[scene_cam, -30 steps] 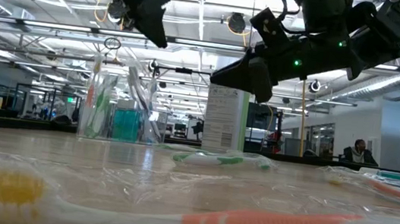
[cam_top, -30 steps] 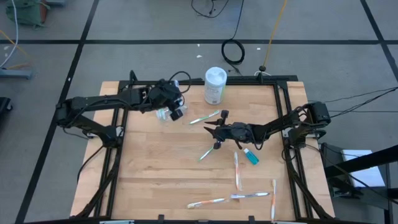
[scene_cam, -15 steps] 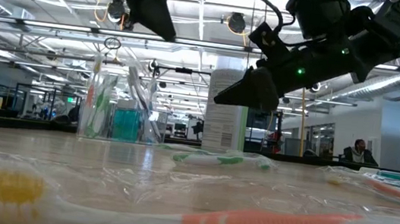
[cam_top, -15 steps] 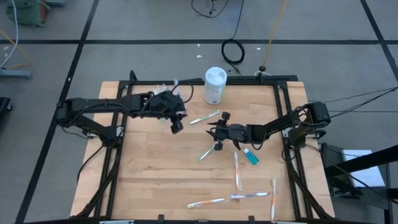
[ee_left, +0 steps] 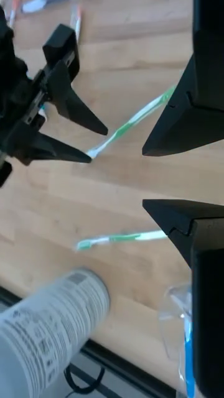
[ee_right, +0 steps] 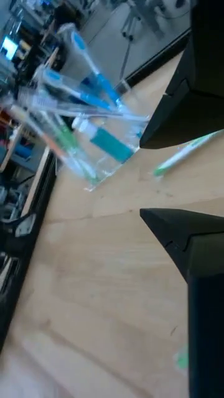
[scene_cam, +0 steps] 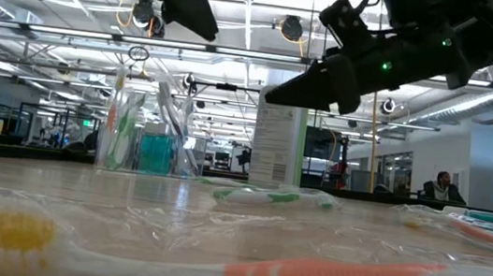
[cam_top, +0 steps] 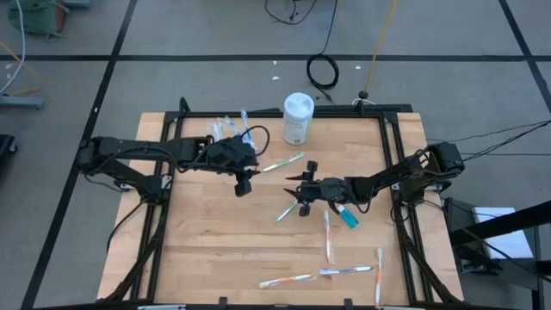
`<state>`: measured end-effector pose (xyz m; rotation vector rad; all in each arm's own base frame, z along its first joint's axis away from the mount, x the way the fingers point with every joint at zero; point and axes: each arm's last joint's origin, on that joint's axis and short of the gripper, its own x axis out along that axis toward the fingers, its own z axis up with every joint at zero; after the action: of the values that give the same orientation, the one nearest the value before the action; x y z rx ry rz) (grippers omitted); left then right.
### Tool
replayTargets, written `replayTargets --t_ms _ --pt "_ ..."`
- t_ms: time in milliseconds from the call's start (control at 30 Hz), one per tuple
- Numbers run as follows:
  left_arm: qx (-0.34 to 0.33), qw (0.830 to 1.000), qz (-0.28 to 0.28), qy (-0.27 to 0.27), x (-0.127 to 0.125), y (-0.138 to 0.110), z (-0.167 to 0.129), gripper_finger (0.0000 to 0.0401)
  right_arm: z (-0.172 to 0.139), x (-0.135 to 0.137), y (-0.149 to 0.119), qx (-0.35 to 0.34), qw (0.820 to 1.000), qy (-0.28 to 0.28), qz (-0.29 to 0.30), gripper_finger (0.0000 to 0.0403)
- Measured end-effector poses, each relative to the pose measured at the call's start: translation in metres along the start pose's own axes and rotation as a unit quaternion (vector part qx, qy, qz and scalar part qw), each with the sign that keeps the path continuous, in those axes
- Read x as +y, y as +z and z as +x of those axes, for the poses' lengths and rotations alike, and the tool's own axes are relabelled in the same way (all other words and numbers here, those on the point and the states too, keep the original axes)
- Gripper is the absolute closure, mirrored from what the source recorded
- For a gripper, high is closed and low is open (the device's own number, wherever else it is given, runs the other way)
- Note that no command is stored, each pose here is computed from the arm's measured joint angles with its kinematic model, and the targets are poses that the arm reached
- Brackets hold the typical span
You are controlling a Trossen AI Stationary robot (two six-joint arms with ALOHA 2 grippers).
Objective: Pick & Place toothbrushing station
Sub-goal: Put the violet toothbrush into the left of the transparent organizer
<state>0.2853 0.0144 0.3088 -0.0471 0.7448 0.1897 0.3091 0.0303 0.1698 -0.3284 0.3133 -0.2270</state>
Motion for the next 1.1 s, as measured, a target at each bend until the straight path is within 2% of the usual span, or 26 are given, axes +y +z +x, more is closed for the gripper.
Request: replayTargets --t_ms 267,500,833,1100 --pt "0.003 1.0 0.013 -0.024 -0.018 -0.002 -0.003 0.0272 0.0 0.005 0.001 -0.029 0.993 0.116 0.003 0.0243" --pt "0.004 0.999 0.016 -0.039 -0.031 -0.005 -0.005 0.0272 0.0 0.005 0.003 -0.038 0.992 0.122 0.009 0.0245" --pt "0.004 0.999 0.021 -0.044 -0.035 -0.005 -0.006 0.0272 -0.003 0.011 0.004 -0.052 0.966 0.241 0.074 0.0245" --pt "0.004 0.999 0.02 -0.043 -0.035 -0.005 -0.006 0.0272 -0.005 0.024 0.022 -0.079 0.961 0.26 0.057 0.0246"
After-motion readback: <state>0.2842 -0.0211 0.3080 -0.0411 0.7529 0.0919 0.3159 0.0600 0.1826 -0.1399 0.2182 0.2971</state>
